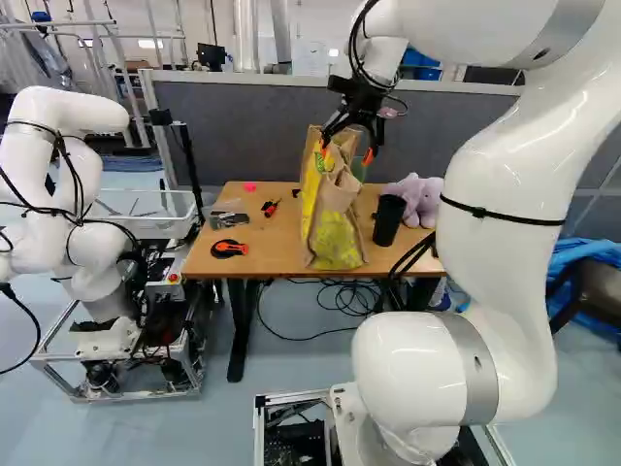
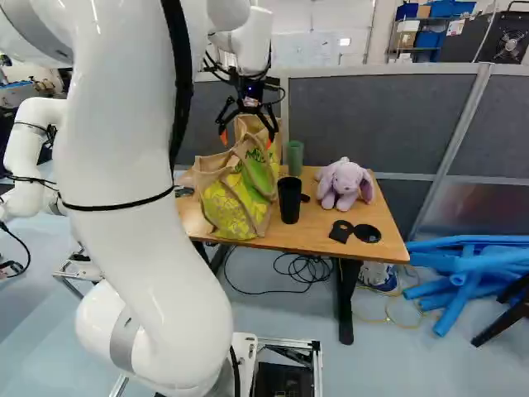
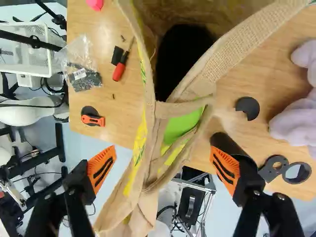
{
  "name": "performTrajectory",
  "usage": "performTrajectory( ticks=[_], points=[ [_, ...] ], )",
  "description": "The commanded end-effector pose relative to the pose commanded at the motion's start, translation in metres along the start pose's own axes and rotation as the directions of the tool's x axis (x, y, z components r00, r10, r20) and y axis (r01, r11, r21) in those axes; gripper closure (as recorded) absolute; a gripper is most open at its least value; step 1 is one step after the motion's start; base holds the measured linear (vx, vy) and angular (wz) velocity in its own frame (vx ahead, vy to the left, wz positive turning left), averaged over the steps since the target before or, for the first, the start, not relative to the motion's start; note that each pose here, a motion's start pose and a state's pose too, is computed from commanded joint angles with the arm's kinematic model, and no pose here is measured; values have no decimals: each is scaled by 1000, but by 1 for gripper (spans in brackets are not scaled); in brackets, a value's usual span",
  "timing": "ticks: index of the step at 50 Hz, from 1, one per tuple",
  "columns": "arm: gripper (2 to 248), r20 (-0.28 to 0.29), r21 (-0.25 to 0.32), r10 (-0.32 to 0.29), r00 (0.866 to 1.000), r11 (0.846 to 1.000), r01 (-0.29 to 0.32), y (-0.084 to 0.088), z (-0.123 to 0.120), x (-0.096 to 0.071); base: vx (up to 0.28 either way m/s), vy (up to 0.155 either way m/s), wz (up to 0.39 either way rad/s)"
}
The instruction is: Pick up the bag on the ground and place it on the table
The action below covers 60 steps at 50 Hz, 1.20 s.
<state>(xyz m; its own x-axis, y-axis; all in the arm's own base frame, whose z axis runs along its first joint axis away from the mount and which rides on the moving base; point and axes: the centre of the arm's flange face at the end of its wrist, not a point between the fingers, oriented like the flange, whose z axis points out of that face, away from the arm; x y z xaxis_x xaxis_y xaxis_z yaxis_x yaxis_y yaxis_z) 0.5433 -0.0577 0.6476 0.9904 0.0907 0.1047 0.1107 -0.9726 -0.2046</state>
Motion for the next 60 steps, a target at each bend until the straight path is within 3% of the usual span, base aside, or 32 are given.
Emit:
performTrajectory(
  ticks=[42,60],
  points=[
    [3,-116,-30,-29,993,999,26,-20,-63,-21,0,0,0],
    [3,-120,-31,-30,992,999,27,-21,-66,-21,0,0,0]
  ],
)
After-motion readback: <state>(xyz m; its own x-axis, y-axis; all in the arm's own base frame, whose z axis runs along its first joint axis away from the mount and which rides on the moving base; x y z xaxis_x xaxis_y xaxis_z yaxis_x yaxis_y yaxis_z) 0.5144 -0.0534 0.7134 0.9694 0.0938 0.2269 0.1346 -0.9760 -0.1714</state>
